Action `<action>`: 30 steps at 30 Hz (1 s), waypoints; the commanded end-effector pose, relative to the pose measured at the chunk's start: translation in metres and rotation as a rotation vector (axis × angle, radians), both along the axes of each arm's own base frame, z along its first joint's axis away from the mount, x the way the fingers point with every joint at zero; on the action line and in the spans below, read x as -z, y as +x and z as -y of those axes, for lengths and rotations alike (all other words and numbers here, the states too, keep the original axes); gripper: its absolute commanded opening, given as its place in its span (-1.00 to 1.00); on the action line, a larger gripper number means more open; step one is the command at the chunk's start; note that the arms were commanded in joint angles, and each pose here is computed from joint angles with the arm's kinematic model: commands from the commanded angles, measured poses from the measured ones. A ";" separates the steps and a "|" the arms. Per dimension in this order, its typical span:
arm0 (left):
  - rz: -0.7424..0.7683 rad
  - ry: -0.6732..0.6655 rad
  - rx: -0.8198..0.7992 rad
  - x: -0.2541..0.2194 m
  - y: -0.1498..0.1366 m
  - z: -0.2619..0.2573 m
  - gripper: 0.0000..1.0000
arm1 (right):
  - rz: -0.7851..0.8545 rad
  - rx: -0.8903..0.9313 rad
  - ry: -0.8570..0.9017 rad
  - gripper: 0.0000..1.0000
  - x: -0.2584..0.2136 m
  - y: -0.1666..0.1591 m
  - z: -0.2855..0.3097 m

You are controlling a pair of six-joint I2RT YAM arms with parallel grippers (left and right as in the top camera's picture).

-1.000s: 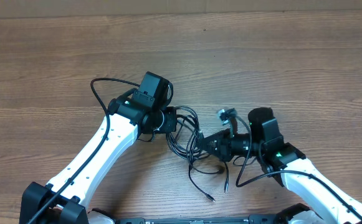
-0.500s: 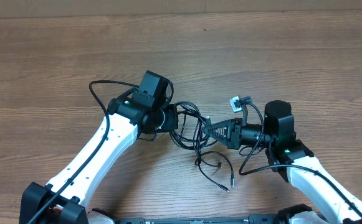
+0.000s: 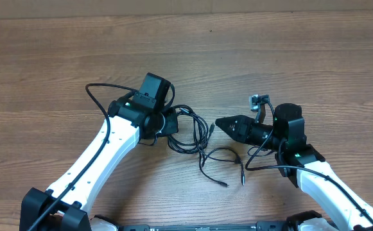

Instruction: Untangle cables

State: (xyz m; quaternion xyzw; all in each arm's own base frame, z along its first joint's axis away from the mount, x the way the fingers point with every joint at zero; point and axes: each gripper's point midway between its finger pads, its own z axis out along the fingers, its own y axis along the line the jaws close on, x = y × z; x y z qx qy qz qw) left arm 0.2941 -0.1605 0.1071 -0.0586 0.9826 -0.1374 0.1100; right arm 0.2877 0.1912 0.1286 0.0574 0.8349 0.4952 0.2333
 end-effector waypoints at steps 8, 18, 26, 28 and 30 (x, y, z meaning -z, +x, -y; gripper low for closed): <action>0.018 -0.026 0.033 -0.005 0.003 0.006 -0.92 | 0.077 -0.069 -0.071 0.24 0.004 -0.008 -0.008; 0.004 -0.101 0.164 -0.009 -0.007 0.022 -0.91 | 0.472 -0.300 -0.188 0.24 -0.014 -0.024 -0.049; -0.017 -0.131 0.182 -0.010 -0.013 0.028 -0.92 | 0.535 -0.161 -0.369 0.09 -0.004 0.000 -0.039; -0.020 -0.131 0.191 -0.010 -0.015 0.030 -0.91 | 0.543 -0.136 -0.390 0.07 -0.004 0.004 -0.037; -0.021 -0.130 0.204 -0.010 -0.018 0.034 -0.91 | 0.562 -0.130 -0.412 0.02 -0.004 0.006 -0.036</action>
